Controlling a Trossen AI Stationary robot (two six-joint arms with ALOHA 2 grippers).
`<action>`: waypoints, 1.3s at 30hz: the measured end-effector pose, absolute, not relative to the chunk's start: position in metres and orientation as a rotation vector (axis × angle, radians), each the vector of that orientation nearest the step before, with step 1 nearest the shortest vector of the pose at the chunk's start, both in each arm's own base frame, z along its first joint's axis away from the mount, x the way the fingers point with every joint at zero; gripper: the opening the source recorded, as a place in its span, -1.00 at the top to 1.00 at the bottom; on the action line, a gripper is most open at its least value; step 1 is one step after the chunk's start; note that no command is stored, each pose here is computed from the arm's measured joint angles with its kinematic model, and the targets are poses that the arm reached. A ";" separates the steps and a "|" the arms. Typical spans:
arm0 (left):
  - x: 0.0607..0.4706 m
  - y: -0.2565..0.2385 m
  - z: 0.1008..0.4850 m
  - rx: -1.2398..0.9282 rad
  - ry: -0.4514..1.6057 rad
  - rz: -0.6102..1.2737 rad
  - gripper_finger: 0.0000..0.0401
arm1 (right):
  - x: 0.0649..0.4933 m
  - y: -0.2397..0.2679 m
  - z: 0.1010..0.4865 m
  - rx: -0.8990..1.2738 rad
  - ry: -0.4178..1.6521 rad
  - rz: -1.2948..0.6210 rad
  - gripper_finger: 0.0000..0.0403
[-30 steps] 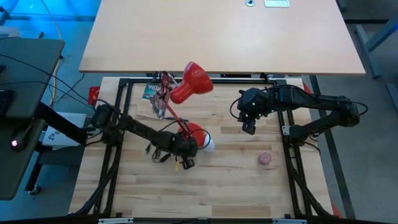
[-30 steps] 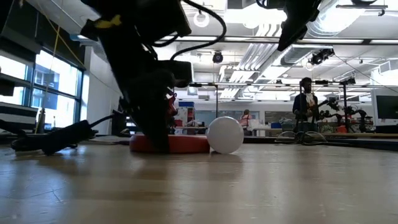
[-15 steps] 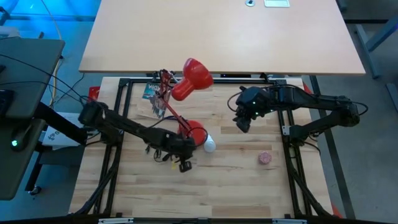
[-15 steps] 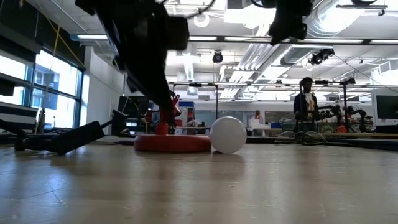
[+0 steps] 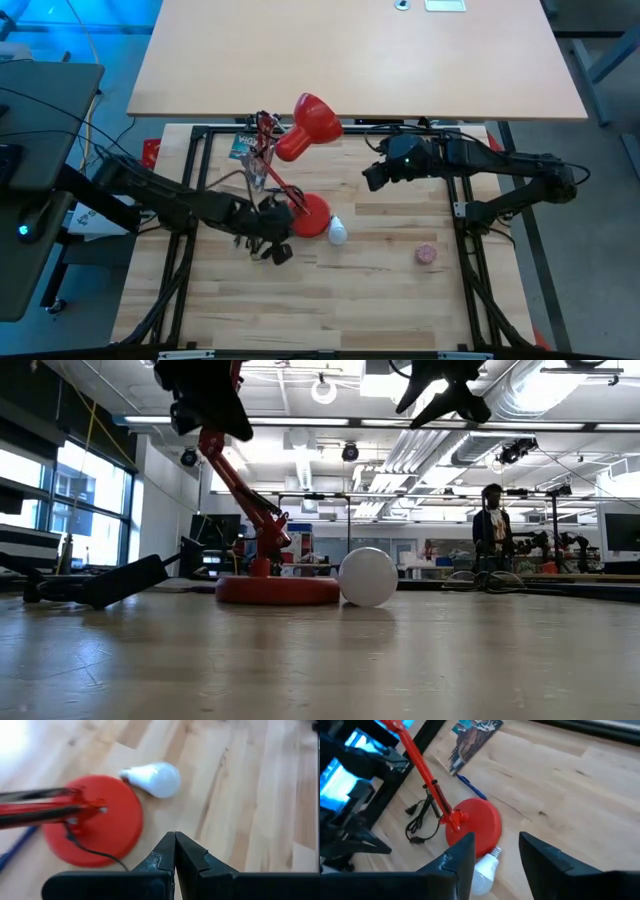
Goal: Screw lightbulb
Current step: Insert the lightbulb on the lamp
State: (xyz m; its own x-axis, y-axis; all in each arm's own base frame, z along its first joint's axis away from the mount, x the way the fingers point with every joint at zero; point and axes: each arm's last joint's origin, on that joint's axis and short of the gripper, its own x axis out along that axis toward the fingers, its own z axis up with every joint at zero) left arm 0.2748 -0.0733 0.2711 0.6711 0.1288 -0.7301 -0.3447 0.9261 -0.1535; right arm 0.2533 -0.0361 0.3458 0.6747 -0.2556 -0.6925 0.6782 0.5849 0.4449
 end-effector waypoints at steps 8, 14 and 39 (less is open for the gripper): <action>0.250 -0.059 0.288 -0.270 0.805 0.333 1.00 | 0.267 -0.013 0.317 0.741 0.828 -0.617 -0.60; 0.233 -0.051 0.292 -0.242 0.875 0.367 1.00 | 0.300 0.018 0.274 0.839 0.884 -0.772 -0.91; 0.217 -0.048 0.305 -0.260 0.850 0.320 1.00 | 0.369 0.037 0.164 1.132 0.971 -0.866 -0.86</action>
State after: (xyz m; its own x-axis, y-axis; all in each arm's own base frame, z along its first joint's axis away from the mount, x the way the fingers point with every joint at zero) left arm 0.2172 -0.0480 0.3054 0.6172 0.1719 -0.7678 -0.3772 0.9210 -0.0970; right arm 0.3688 0.0369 0.1636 0.3440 -0.0699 -0.9364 0.9223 0.2123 0.3230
